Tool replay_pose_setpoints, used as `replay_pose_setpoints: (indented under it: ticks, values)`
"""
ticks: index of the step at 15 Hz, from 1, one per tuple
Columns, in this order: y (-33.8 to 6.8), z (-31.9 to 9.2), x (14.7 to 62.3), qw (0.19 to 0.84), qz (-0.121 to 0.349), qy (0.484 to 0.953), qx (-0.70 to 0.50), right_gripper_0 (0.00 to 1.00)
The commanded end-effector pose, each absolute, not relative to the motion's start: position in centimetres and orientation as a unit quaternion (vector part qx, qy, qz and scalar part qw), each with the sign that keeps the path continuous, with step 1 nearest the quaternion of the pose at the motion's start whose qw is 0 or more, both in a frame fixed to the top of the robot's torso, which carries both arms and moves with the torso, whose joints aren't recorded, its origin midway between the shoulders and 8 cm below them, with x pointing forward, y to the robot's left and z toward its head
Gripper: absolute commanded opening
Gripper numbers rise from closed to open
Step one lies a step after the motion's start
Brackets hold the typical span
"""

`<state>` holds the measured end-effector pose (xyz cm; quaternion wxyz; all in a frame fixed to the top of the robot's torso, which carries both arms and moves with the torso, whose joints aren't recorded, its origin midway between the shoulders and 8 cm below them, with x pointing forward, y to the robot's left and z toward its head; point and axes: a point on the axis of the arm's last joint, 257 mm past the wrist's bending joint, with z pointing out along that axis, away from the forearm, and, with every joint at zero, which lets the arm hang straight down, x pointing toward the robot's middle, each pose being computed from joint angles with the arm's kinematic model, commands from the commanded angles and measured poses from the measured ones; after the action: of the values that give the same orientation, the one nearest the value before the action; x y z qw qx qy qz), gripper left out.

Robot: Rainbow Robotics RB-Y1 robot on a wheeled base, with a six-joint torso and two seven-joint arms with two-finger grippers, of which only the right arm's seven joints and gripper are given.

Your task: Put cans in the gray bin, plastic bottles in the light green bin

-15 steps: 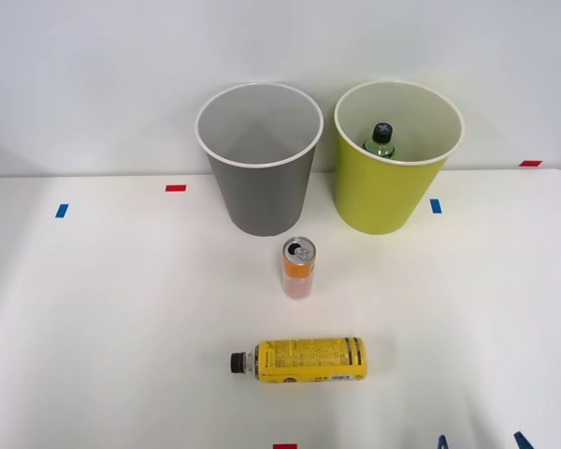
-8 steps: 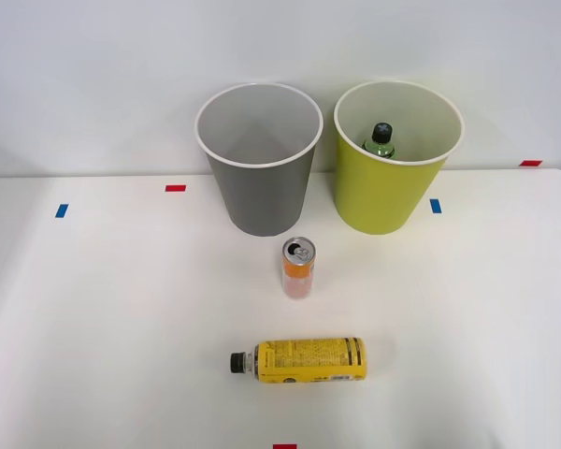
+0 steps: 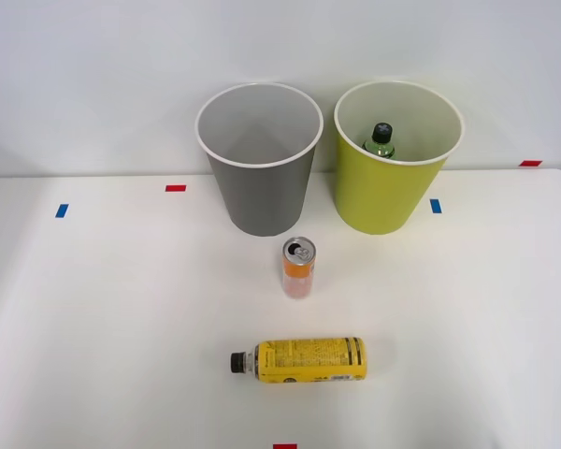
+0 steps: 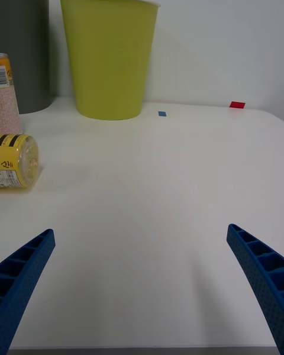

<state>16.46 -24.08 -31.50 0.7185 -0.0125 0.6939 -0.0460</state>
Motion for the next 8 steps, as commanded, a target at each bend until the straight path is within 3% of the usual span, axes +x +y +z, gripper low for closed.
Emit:
replay_pose_setpoints:
  ticks: [1, 8]
  values:
    - [-24.09, -31.49, 16.46, 0.718, -0.046, 0.694, -0.013, 1.0]
    - [-24.09, -31.49, 16.46, 0.718, -0.046, 0.694, -0.013, 1.0]
